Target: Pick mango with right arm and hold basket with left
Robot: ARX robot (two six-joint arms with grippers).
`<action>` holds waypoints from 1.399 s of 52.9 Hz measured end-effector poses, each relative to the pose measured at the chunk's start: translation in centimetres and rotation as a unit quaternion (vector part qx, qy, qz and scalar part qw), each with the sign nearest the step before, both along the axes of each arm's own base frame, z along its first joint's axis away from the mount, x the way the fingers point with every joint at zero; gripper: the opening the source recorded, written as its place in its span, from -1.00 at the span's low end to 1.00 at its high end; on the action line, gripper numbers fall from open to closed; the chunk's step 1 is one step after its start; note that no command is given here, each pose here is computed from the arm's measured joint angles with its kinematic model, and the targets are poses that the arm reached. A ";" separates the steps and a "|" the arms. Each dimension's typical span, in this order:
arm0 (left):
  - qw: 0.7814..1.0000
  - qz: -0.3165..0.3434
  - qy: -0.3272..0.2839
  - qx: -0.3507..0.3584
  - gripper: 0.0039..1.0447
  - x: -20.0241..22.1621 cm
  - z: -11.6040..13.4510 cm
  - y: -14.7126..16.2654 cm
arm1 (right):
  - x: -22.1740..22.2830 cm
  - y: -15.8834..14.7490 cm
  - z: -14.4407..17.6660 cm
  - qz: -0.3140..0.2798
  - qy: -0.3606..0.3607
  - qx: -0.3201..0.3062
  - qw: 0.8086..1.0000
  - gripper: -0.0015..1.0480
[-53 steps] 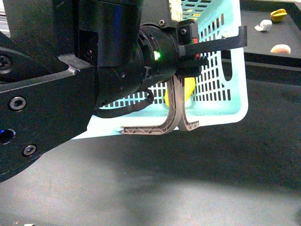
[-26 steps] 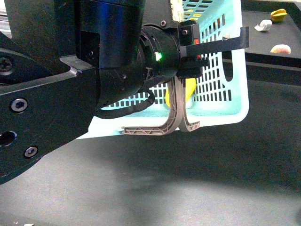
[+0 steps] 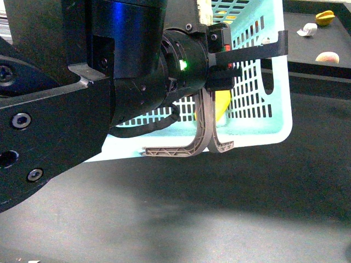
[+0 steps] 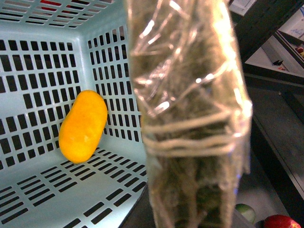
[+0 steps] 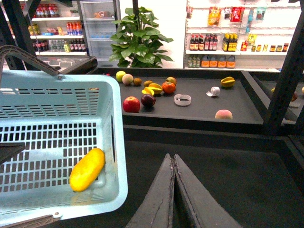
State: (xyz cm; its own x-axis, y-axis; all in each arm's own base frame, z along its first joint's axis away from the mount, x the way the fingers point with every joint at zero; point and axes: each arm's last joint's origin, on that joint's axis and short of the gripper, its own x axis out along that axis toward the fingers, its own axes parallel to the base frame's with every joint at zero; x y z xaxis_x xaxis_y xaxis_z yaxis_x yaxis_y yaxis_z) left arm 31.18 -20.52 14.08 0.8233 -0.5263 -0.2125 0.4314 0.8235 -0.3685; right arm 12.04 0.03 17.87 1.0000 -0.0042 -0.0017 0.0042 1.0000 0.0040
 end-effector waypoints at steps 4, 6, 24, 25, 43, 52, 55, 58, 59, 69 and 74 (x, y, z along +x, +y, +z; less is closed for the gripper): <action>1.000 0.001 0.000 0.000 -0.92 0.0 0.0 0.0 | -0.2 0.0 -0.2 0.002 0.001 0.000 1.000 -0.96; 1.000 0.001 0.000 0.000 -0.92 0.0 0.0 0.0 | -0.2 0.0 -0.3 0.003 0.001 0.000 1.000 -0.96; 1.000 0.000 0.000 0.000 -0.92 0.0 0.0 0.0 | -0.8 0.0 -1.0 0.002 -0.005 0.000 1.000 -0.96; 1.000 0.000 0.000 0.000 -0.92 0.0 0.0 0.0 | -0.8 0.0 -1.0 0.002 -0.005 0.000 1.000 -0.96; 1.000 0.000 0.000 0.000 -0.92 0.0 0.0 0.0 | -1.8 0.0 -1.4 0.002 0.009 0.000 1.000 -0.96; 1.000 0.001 0.000 0.000 -0.92 0.0 0.0 0.0 | -2.3 0.0 -1.3 0.003 -0.004 0.000 1.000 -0.96; 1.000 0.001 0.000 0.000 -0.92 0.0 0.0 0.0 | -2.3 0.0 -1.3 0.002 -0.002 0.000 1.000 -0.96; 1.000 0.000 -0.001 0.001 -0.92 0.0 0.0 0.0 | -2.3 0.0 -1.3 0.003 -0.002 0.000 1.000 -0.96; 1.000 0.000 -0.001 0.001 -0.92 0.0 0.0 0.0 | -2.3 0.0 -1.3 0.003 -0.002 0.000 1.000 -0.96; 1.000 0.000 0.000 0.000 -0.92 0.0 0.0 0.0 | -2.3 0.0 -1.3 0.003 -0.002 0.000 1.000 -0.96; 1.000 0.000 -0.001 0.001 -0.92 0.0 0.0 0.0 | -2.3 0.0 -1.3 0.003 -0.002 0.000 1.000 -0.96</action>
